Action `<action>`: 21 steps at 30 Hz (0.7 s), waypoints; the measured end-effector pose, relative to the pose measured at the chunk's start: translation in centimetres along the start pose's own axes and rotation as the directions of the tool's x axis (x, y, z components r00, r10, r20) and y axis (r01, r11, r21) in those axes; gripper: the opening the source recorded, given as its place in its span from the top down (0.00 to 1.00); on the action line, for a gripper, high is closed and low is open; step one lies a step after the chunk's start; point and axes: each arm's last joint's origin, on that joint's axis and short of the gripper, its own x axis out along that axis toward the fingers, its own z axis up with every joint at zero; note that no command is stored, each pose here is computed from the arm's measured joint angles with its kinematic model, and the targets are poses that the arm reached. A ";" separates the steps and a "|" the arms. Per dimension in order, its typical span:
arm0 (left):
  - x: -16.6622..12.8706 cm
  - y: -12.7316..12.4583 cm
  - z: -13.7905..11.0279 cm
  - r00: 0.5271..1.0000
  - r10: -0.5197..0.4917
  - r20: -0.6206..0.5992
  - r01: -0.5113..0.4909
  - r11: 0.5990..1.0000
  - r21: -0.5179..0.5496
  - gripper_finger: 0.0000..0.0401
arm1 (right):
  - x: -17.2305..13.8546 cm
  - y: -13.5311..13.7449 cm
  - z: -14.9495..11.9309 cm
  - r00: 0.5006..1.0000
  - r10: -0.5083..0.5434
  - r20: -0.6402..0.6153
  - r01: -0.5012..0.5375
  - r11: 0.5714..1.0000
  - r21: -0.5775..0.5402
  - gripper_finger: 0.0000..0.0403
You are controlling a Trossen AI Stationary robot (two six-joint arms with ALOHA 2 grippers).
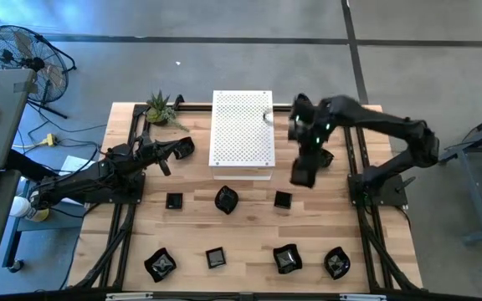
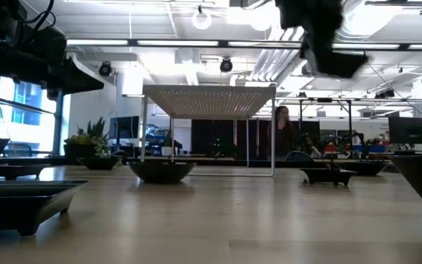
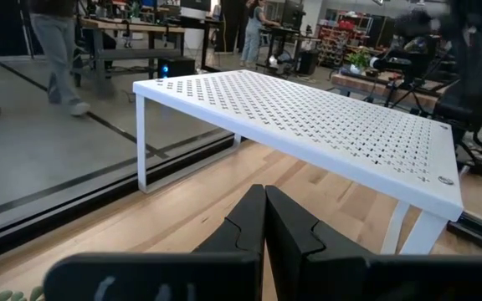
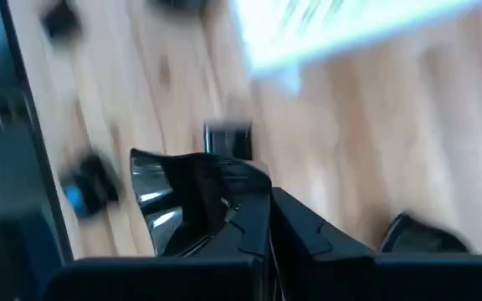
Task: Pick & Place Mini shaped plates
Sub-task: Put the black distorted square plate on the shelf
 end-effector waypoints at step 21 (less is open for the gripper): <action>0.0 0.0 0.0 1.000 0.000 0.000 0.000 1.000 0.001 1.00 | -3.4 -13.9 14.9 0.868 -0.136 0.477 -0.102 0.893 0.439 1.00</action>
